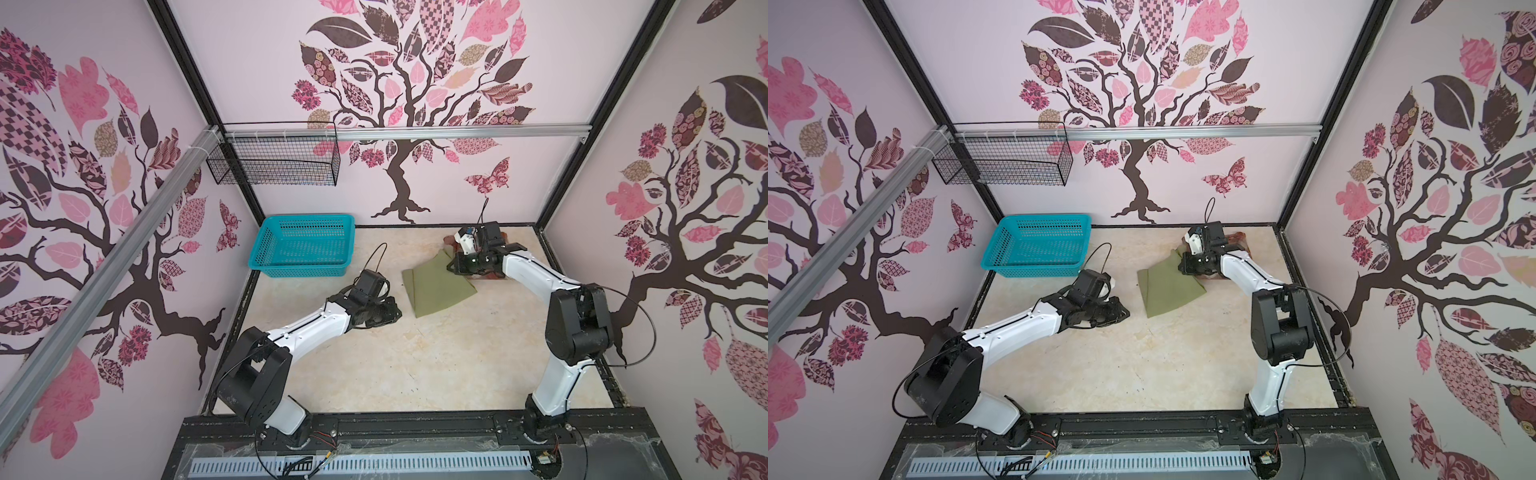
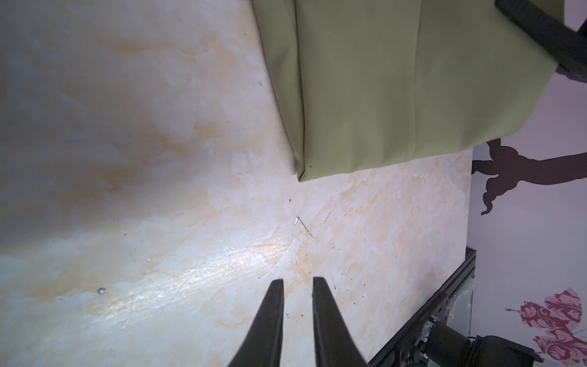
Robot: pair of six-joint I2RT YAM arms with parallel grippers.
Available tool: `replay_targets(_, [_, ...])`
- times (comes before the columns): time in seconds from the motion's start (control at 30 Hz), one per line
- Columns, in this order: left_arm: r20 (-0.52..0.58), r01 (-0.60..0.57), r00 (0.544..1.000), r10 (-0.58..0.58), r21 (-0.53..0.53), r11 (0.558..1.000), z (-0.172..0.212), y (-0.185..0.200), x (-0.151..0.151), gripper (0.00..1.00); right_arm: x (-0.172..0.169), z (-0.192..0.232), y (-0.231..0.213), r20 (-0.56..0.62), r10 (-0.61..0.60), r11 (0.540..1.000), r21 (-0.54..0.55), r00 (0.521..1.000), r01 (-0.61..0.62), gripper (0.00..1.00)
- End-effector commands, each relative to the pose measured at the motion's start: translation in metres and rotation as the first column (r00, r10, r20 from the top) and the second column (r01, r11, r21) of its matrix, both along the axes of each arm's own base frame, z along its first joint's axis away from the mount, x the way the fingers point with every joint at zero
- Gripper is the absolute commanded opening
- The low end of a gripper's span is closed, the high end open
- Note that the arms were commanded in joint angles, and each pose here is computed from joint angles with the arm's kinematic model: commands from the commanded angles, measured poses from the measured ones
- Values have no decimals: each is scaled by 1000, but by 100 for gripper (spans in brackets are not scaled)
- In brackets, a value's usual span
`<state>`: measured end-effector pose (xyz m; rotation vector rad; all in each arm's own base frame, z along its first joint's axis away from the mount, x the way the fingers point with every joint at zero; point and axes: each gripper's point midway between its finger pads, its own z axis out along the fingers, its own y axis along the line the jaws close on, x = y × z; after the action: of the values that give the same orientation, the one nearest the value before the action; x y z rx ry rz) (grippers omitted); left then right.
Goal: Fold and stack the skirts
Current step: 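Lift the olive skirt with the right gripper and carry it onto the plaid skirt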
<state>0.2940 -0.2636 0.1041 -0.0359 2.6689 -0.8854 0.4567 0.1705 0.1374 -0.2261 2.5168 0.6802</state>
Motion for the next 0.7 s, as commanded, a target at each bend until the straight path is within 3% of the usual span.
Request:
replay_targets(0.0, [1, 8, 1000, -8, 13, 1000, -3, 5, -3, 21, 13, 1, -3, -6, 43, 998, -53, 999, -44, 0])
replay_targets(0.37, [-14, -15, 1000, 15, 32, 999, -11, 10, -2, 21, 61, 32, -27, 42, 39, 999, 4, 998, -39, 0])
replay_targets(0.67, [-34, -22, 999, 24, 44, 999, -19, 10, -1, 21, 80, 53, -48, 58, 31, 999, 31, 998, -33, 0])
